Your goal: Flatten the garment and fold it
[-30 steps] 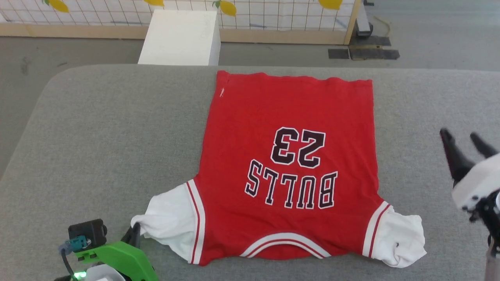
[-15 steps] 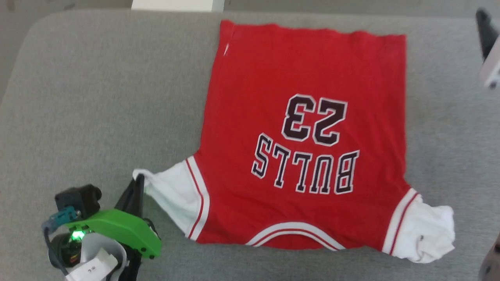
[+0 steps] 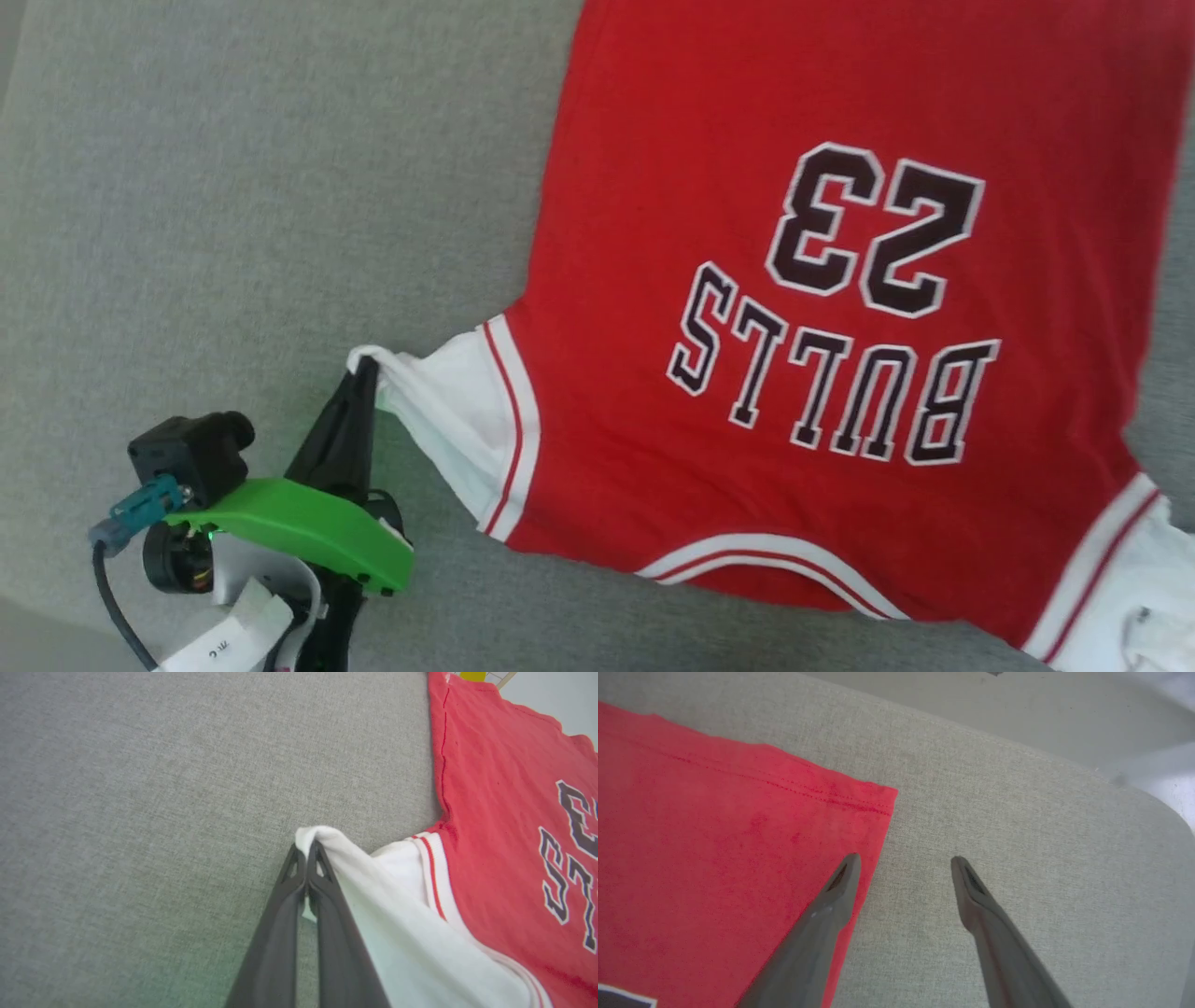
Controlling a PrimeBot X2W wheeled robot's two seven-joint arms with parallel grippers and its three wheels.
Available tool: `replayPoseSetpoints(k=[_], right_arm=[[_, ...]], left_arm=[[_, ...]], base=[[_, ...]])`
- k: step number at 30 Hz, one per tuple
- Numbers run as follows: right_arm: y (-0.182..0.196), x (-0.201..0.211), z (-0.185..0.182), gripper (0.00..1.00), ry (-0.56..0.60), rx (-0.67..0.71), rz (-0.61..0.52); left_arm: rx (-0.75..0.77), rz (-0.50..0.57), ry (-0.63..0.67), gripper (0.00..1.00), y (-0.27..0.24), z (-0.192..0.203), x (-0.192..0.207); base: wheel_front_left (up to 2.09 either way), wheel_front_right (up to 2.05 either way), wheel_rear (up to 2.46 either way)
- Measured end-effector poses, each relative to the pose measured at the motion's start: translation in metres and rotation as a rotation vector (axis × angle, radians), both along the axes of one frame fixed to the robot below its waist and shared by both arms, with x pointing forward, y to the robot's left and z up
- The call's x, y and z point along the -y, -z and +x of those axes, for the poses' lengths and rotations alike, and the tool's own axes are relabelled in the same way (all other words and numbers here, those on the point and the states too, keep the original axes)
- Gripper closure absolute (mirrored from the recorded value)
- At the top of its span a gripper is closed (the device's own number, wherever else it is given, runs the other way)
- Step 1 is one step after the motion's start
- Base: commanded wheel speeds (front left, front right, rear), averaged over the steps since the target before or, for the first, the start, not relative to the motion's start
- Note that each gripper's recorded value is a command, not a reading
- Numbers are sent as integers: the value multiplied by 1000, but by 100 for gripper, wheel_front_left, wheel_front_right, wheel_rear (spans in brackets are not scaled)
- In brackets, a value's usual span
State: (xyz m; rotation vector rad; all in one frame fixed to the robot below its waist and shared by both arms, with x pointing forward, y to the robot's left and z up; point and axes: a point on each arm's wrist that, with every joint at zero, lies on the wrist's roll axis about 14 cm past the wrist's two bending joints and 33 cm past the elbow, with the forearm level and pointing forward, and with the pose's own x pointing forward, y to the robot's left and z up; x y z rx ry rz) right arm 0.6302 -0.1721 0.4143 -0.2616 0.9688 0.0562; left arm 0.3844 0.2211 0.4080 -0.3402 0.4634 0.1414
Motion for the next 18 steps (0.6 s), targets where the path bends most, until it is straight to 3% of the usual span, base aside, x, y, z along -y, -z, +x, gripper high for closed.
replayPoseSetpoints(k=[7, 12, 13, 15, 18], right_arm=[[44, -18, -3, 0, -40, -134, -22], [51, -23, 0, 0, -37, -139, 16], [52, -22, 0, 66, -32, -141, 24], [51, -22, 0, 100, -25, -129, 45], [47, -24, -2, 100, -16, -109, 81]], left_arm=[[-58, 5, -35, 100, 16, -7, -8], [-72, 1, -39, 100, 23, -7, -9], [-73, 0, -35, 100, 24, -6, -8], [-71, 0, -32, 100, 25, -4, -8], [-64, -1, -26, 100, 24, -2, -7]], base=[[0, 0, 0], [0, 0, 0], [0, 0, 0], [0, 0, 0], [0, 0, 0]])
